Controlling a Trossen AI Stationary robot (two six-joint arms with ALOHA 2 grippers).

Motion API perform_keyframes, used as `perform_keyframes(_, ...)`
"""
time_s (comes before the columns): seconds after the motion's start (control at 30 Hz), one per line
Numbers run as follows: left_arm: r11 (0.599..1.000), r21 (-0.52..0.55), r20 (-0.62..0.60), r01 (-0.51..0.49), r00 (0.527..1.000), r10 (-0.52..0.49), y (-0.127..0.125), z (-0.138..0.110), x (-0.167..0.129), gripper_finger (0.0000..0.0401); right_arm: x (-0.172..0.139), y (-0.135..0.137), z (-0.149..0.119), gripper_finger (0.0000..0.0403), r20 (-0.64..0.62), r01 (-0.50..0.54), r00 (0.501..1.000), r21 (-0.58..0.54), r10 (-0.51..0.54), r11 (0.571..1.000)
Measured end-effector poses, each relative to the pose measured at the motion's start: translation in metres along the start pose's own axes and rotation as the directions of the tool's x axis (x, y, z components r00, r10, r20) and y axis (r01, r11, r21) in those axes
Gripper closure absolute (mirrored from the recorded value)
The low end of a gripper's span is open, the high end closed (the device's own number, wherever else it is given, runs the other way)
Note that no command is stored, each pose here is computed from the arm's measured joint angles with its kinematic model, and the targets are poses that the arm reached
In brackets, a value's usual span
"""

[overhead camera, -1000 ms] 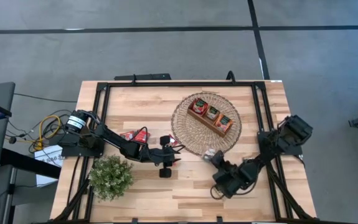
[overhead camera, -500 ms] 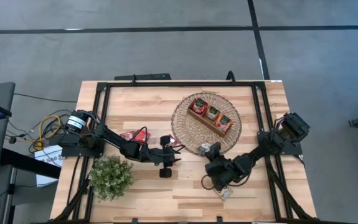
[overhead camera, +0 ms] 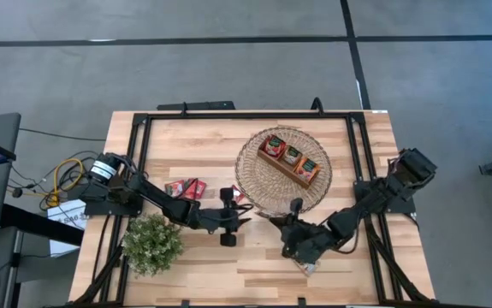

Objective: Pick & Place Tea
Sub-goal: Put the brown tea bag into the middle section of the wooden organizer

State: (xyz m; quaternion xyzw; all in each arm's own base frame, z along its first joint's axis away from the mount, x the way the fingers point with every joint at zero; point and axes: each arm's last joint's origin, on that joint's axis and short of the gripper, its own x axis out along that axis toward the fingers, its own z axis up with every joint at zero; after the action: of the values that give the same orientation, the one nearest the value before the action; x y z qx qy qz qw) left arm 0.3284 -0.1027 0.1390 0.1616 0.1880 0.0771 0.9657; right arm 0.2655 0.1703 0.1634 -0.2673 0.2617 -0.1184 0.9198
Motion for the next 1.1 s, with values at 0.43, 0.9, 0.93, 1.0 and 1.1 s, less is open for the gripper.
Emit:
perform_keyframes(0.43,0.993,-0.114,0.146,0.022,0.989,-0.005,-0.002,0.014,-0.001,0.0268,-0.008,0.002,0.028,0.0403,0.216,0.011,0.976,0.009,-0.013,1.000)
perform_keyframes(0.9,0.998,-0.034,0.139,0.058,0.989,-0.053,-0.009,0.015,-0.007,0.0399,-0.008,0.003,0.028,0.0401,0.219,0.012,0.976,-0.071,0.004,0.997)
perform_keyframes(0.93,0.996,-0.023,0.123,0.084,0.989,-0.080,-0.009,0.015,-0.008,0.0399,-0.010,0.004,0.028,0.0396,0.221,0.020,0.975,-0.119,0.007,0.993)
perform_keyframes(1.0,0.988,-0.017,0.077,0.153,0.985,-0.152,-0.008,0.015,-0.012,0.0399,-0.011,0.006,0.028,0.0380,0.217,0.043,0.976,-0.240,0.010,0.970)
perform_keyframes(1.1,0.959,-0.045,-0.008,0.280,0.960,-0.280,-0.002,0.018,-0.016,0.0400,-0.011,0.005,0.033,0.0341,0.165,0.055,0.986,-0.444,0.022,0.894)
